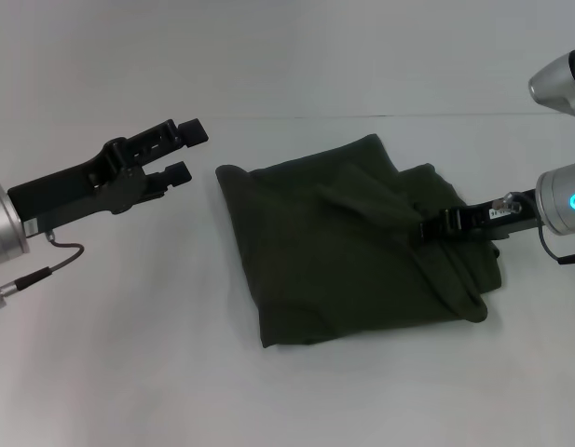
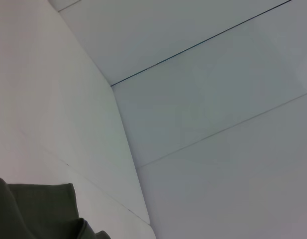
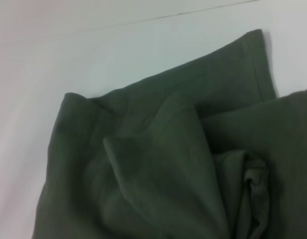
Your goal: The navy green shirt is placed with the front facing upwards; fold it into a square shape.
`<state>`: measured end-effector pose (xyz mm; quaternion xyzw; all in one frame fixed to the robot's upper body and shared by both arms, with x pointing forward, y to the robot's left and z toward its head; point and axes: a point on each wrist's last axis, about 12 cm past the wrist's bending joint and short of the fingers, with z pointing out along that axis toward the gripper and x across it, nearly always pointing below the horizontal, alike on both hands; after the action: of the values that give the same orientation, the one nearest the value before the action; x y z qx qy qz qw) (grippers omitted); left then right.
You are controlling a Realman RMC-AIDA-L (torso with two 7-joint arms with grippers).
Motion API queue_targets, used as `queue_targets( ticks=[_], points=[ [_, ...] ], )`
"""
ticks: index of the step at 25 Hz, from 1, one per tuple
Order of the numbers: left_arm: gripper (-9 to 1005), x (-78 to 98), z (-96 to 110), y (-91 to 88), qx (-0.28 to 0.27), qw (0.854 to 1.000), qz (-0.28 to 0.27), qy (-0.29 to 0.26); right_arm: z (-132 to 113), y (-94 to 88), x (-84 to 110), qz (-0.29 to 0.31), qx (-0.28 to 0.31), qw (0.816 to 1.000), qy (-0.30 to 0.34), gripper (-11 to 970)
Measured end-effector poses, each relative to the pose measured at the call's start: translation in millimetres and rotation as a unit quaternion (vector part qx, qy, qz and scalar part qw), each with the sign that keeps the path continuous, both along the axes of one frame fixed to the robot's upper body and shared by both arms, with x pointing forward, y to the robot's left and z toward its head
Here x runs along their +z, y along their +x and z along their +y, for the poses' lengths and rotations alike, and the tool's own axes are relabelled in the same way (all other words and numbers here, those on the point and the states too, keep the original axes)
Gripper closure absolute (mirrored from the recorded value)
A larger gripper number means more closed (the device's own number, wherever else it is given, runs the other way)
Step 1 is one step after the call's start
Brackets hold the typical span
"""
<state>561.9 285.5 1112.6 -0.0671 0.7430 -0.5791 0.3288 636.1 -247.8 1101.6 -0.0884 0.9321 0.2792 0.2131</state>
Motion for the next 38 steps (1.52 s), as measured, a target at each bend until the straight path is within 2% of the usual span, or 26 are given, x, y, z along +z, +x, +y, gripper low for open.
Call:
queue_targets(
  ticks=[2,9,12,24,27,33,38],
  points=[
    [46,0.0,0,0.3,0.001,1.000,0.000,0.000,0,0.3,0.2,-0.001,-0.001,1.000,0.000,417],
    [46,-0.1,0,0.8,0.003,1.000,0.000,0.001,-2,2.8,3.7,-0.008,-0.006,1.000,0.002,748],
    [46,-0.1,0,0.7,0.003,1.000,0.000,0.001,-3,6.7,11.0,-0.020,-0.007,1.000,0.004,883],
    [46,2.3,4,1.7,0.009,1.000,-0.005,0.000,7,28.1,71.9,-0.089,0.017,0.996,0.012,898],
    [46,3.0,5,2.0,0.012,1.000,-0.007,-0.001,7,30.5,72.1,-0.093,0.013,0.996,0.004,898],
    [46,2.8,9,1.6,0.021,1.000,-0.010,-0.003,5,30.2,54.5,-0.082,0.002,0.996,-0.015,899],
    [46,3.1,10,2.1,0.023,1.000,-0.011,-0.004,2,28.6,48.9,-0.066,-0.003,0.997,-0.026,899]
  ],
)
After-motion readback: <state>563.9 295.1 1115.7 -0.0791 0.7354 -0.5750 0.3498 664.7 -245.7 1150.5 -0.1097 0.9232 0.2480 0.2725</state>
